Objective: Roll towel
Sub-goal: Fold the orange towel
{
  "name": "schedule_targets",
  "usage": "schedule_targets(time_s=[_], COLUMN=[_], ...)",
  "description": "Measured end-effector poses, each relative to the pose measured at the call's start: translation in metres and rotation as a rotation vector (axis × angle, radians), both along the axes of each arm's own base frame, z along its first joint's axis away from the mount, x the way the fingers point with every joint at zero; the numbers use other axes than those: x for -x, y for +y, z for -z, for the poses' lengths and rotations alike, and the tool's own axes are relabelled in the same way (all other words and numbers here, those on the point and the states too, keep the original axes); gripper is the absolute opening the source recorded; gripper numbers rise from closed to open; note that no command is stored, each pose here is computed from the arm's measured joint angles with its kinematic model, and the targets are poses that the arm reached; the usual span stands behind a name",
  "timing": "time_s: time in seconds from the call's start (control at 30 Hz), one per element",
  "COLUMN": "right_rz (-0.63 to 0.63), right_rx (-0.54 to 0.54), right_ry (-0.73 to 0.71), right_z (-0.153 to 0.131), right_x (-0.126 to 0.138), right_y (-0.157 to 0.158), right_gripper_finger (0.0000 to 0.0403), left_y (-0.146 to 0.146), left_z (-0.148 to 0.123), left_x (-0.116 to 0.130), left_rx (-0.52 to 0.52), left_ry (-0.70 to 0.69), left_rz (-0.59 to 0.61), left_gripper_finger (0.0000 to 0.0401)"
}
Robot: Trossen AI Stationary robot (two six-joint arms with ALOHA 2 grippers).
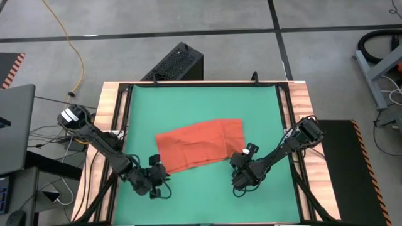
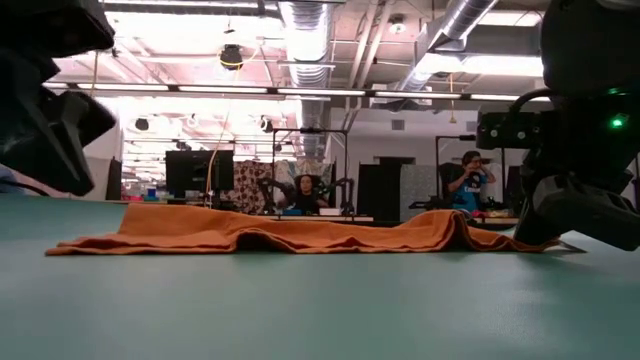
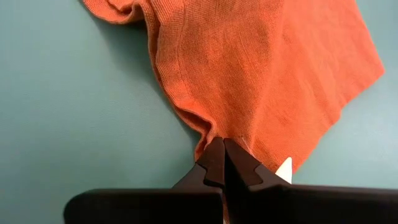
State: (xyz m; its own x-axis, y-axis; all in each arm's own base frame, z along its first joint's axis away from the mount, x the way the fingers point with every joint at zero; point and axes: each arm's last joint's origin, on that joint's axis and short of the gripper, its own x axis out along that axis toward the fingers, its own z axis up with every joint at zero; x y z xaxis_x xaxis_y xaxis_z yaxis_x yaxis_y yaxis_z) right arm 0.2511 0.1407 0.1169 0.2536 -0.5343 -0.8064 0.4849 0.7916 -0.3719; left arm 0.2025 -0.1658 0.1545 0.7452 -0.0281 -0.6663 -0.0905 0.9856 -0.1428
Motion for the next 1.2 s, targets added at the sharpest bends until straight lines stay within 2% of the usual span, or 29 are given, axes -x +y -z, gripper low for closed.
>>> schedule_targets(time_s=[0.13, 0.27, 0.57, 0.7, 0.9, 1.2], right_rz=[0.000, 0.000, 0.000, 0.001, 0.001, 0.001], right_rx=[-0.001, -0.002, -0.004, -0.004, -0.005, -0.006], right_ry=[-0.001, -0.003, -0.005, -0.006, -0.008, -0.009], right_z=[0.000, 0.000, 0.000, 0.000, 0.000, 0.000], right_x=[0.000, 0.000, 0.000, -0.001, -0.001, -0.001], right_y=[0.000, 0.000, 0.000, 0.000, 0.000, 0.000], right_gripper_finger=[0.0015, 0.0015, 0.0015, 0.0015, 0.0015, 0.0015], left_y=[-0.002, 0.002, -0.001, 0.000, -0.002, 0.000], left_z=[0.000, 0.013, 0.034, 0.031, 0.013, 0.018], left_x=[-0.003, 0.000, -0.004, -0.003, -0.005, -0.003], left_rx=[-0.078, -0.132, -0.188, -0.179, -0.225, -0.276], left_ry=[0.050, 0.127, 0.167, 0.171, 0.182, 0.165], left_rz=[-0.042, -0.113, -0.122, -0.123, -0.132, -0.099], left_gripper_finger=[0.0096, 0.0113, 0.0114, 0.0114, 0.0114, 0.0114])
